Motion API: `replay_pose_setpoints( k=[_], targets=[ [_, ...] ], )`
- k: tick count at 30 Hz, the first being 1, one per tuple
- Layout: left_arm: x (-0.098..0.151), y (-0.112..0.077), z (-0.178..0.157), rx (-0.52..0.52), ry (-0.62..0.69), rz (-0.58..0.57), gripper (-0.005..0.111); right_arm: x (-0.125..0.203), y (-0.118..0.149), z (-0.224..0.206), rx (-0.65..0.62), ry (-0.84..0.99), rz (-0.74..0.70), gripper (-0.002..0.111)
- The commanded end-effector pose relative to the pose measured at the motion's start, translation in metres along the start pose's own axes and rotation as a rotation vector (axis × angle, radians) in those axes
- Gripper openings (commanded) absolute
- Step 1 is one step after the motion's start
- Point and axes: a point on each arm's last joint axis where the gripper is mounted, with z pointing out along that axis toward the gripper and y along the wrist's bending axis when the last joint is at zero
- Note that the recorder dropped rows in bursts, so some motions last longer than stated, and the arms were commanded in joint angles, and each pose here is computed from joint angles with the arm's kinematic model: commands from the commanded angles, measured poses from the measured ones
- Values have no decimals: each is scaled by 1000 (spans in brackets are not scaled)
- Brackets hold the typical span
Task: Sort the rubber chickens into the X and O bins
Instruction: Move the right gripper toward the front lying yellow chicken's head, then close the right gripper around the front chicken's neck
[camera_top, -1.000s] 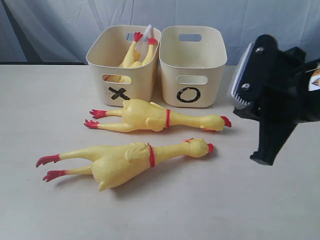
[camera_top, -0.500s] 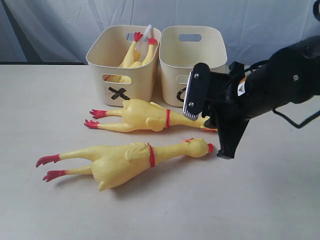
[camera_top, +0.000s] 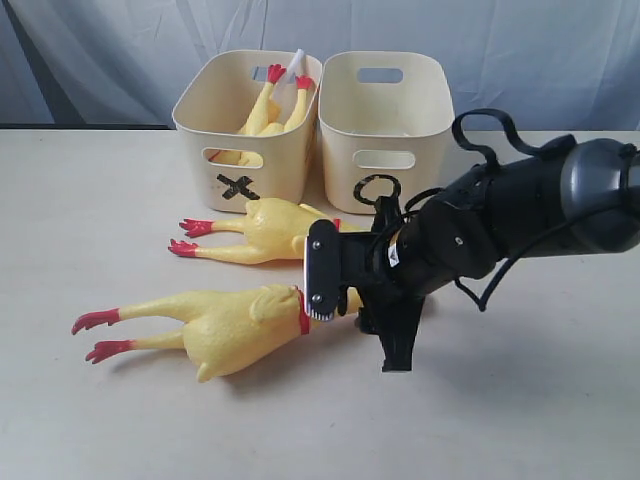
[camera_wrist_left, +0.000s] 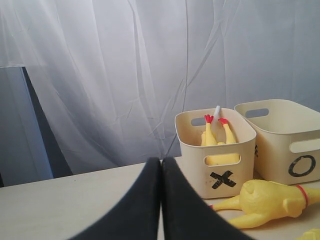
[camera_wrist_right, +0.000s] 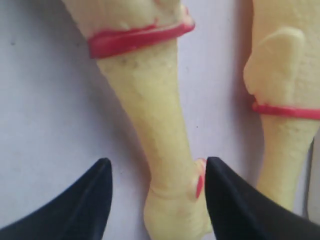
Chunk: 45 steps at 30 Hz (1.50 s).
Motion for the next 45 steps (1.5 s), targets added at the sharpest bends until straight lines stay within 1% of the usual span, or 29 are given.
replay_pose_setpoints(
  k=[1,8,12,15,22,31,34,38,41,45],
  targets=[
    [1,0,0,1,2,-8,0,-3,-4,4,32,-20,-14,53],
    [1,0,0,1,2,-8,0,-10,-15,11,34,-23,-3,53],
    [1,0,0,1,2,-8,0,-11,-17,14,-16,14,-3,53],
    [1,0,0,1,2,-8,0,-10,-17,18,-47,44,-18,53],
    [1,0,0,1,2,-8,0,-11,-18,26,-52,50,-24,53],
    [1,0,0,1,4,-8,0,-7,-13,39,-78,79,-52,52],
    [1,0,0,1,4,-8,0,-6,-13,39,-77,82,-60,40],
    [1,0,0,1,4,-8,0,-6,-14,39,-73,88,-78,15],
    [2,0,0,-2,5,-1,0,-6,-13,39,-79,92,-77,-1],
    [4,0,1,-2,13,0,0,-6,-15,36,-71,87,-76,-1]
  ],
)
